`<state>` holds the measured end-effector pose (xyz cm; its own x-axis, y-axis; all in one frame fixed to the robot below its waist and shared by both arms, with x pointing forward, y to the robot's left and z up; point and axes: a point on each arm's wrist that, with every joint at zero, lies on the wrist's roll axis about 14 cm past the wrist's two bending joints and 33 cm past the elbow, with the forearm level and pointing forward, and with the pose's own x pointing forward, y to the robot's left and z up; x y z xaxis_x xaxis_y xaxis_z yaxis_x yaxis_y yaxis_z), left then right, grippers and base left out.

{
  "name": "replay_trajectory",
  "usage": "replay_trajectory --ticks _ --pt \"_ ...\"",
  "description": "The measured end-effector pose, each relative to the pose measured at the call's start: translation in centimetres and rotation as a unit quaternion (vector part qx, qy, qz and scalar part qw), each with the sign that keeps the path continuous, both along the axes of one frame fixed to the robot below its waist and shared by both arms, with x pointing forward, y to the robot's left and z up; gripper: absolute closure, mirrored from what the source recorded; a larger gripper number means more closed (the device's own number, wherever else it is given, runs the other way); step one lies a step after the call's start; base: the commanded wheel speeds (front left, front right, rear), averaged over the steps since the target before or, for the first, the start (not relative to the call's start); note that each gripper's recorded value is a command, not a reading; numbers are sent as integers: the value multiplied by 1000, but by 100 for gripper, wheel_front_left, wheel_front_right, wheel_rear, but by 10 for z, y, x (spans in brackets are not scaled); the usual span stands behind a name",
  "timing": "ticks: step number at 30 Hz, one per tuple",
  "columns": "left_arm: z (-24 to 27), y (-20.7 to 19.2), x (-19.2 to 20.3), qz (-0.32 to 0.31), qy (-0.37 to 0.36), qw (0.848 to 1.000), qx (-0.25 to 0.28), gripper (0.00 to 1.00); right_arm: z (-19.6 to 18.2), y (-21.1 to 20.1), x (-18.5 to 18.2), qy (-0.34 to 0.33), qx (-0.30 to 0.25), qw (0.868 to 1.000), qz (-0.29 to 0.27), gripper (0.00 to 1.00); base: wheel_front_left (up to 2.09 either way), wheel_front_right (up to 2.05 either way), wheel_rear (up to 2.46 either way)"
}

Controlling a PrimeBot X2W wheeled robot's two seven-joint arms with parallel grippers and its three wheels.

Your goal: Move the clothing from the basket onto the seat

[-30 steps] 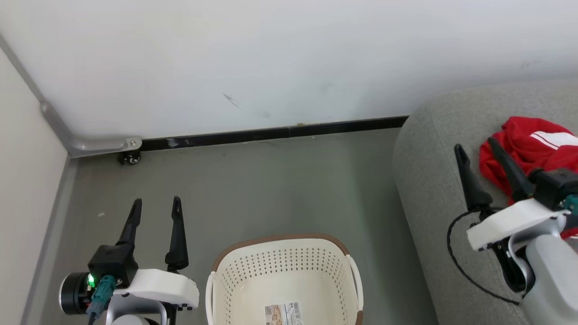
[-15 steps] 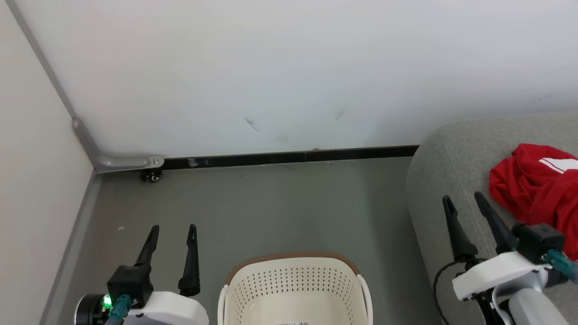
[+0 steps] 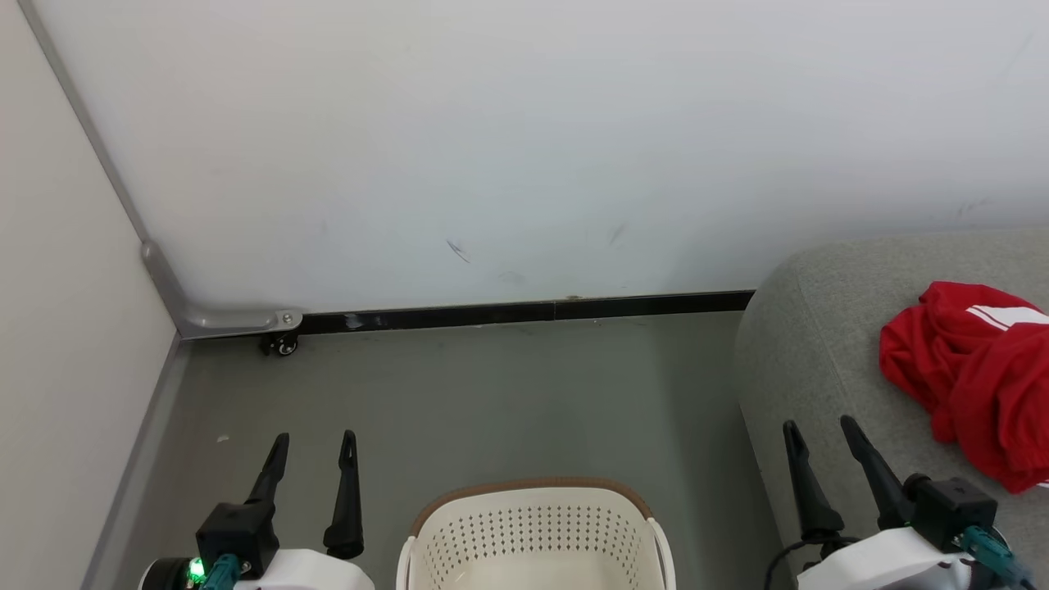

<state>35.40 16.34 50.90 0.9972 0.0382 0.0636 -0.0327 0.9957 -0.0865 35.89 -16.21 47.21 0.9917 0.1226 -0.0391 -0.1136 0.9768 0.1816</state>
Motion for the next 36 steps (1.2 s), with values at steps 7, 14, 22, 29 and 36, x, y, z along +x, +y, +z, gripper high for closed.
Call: replay_trajectory --ticks 7,14,22,29,36 --pt "3 1 1 1 -4 1000 -1 0 -1 -4 -11 0 -7 1000 -10 0 0 0 0" --pt "-1 4 -1 9 1 1000 -1 0 5 -11 -14 -7 -18 1000 -21 0 0 0 0" --pt "-4 4 0 11 7 1000 4 0 0 -19 -21 7 -21 999 -33 0 0 0 0" --pt "-4 3 1 10 6 1000 8 0 0 -22 -24 13 -23 999 -40 0 0 0 0" --pt "-6 5 1 16 9 1000 11 0 2 -22 -24 13 -26 999 -40 0 0 0 0"
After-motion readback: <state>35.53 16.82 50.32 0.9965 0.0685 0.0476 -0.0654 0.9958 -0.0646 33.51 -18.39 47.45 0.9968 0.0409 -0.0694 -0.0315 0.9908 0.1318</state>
